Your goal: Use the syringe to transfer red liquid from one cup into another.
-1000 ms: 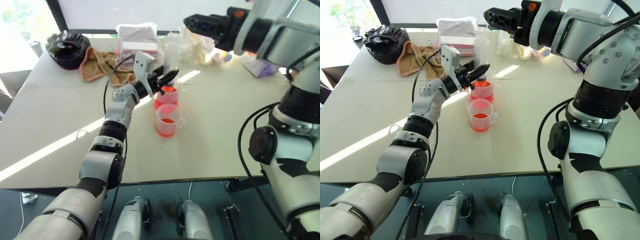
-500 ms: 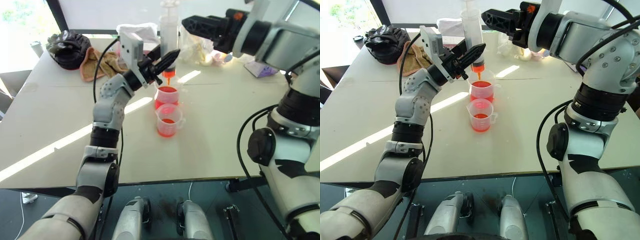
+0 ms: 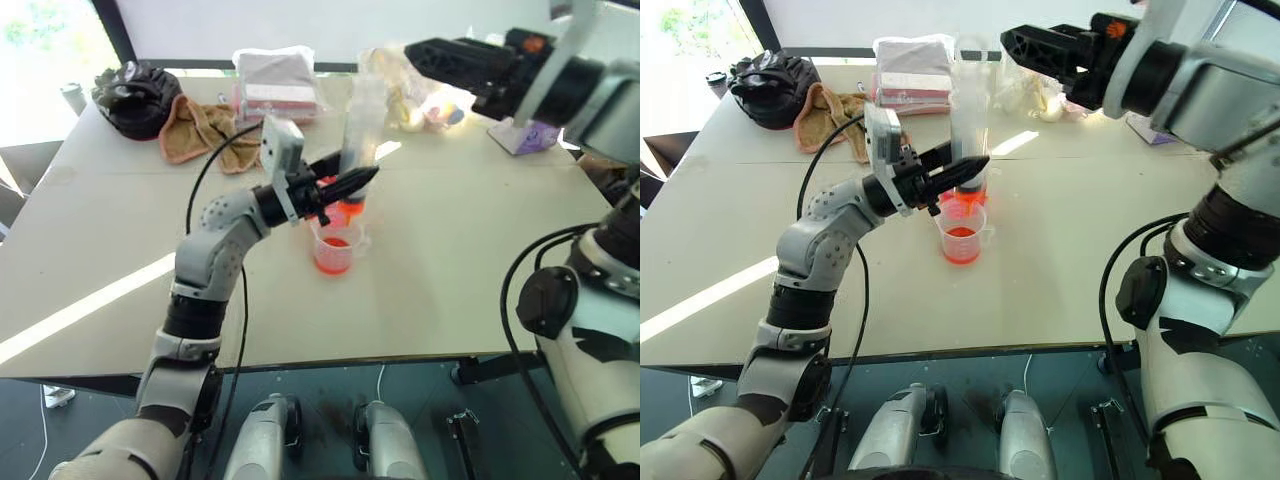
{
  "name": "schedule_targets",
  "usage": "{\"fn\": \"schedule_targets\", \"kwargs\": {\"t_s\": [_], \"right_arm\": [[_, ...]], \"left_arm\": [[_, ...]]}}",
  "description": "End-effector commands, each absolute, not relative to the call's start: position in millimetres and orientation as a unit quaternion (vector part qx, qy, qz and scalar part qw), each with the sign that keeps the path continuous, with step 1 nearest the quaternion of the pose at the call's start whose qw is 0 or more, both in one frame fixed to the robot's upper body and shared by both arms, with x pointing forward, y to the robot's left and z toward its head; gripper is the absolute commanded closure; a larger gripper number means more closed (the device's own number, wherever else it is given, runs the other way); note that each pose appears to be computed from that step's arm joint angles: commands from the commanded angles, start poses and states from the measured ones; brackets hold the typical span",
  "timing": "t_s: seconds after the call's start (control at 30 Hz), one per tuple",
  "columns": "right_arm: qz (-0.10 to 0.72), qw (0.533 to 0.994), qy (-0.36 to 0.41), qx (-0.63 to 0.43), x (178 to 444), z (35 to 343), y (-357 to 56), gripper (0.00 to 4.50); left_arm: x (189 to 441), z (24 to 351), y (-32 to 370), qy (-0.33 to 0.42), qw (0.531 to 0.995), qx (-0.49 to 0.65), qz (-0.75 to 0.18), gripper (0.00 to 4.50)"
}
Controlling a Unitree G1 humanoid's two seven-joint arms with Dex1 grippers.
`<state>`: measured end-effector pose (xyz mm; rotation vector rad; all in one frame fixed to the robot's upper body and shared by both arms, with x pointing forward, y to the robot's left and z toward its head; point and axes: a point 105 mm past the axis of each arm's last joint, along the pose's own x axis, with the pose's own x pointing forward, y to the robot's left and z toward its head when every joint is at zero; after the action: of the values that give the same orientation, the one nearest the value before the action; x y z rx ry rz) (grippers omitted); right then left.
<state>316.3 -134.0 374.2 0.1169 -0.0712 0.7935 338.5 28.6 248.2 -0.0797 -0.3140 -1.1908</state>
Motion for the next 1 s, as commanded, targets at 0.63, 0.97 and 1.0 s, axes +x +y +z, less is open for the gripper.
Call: {"fn": "schedule_targets", "kwargs": {"t_s": [0.63,0.97,1.0], "right_arm": [[0.444,0.893,-0.024,0.067,295,356,-124,1.43],[0.459,0.885,-0.019,0.079,300,350,-112,1.43],[0.460,0.884,-0.018,0.079,300,350,-110,1.43]], "left_arm": [[333,234,29,-0.157,0.804,0.012,-0.573,3.14],[331,232,29,-0.156,0.806,0.015,-0.570,3.14],[331,232,29,-0.156,0.806,0.015,-0.570,3.14]]}}
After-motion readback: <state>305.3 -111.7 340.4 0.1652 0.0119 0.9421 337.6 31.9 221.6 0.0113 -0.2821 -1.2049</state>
